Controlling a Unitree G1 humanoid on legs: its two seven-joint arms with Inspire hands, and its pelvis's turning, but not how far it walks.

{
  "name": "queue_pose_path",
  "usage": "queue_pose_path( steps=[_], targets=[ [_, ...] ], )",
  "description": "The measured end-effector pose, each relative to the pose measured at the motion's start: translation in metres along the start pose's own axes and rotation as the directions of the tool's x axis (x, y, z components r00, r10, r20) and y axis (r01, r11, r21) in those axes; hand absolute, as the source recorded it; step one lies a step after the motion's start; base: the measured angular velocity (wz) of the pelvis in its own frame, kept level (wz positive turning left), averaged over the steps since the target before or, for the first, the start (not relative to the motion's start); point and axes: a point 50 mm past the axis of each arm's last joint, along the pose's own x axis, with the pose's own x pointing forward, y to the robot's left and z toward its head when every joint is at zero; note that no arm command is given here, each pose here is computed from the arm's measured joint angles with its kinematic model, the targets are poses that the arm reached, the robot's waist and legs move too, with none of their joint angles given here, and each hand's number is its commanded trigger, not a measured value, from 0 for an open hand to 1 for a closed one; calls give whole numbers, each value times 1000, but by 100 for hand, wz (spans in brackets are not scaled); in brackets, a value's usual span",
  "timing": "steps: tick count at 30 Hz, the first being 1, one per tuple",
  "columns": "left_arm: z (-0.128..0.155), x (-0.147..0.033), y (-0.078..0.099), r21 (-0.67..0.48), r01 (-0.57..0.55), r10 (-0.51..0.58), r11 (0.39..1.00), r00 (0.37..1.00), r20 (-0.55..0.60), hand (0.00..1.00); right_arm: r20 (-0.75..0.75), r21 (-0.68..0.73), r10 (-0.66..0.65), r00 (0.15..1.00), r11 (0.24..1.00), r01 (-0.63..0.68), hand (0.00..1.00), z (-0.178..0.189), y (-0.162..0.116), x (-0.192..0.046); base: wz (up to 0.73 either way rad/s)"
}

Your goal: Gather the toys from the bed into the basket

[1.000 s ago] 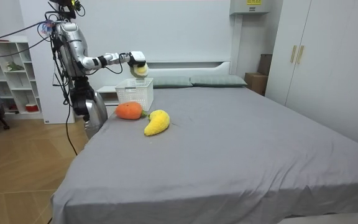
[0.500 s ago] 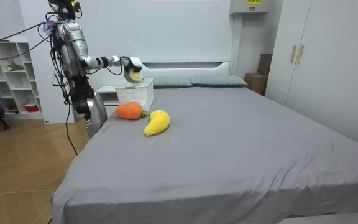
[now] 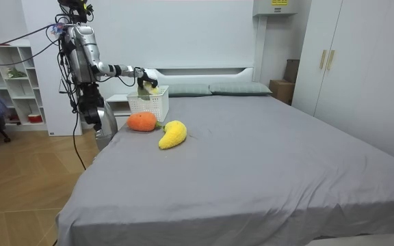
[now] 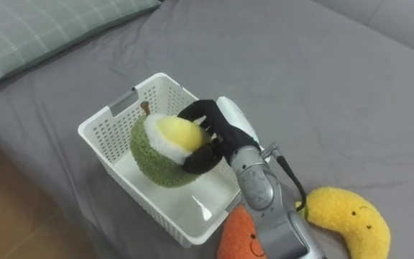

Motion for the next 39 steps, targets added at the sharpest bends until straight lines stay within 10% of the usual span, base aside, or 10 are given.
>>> queue_pose_path(
  steps=[22, 39],
  targets=[
    [1, -1, 1, -2, -3, 3, 1000, 1000, 19, 0, 6, 13, -50, 999, 999, 50, 0, -9, -3, -8, 0],
    [-31, -2, 14, -62, -67, 60, 996, 992, -109, 0, -87, 123, -447, 891, 882, 454, 0, -37, -66, -26, -5]
  ],
)
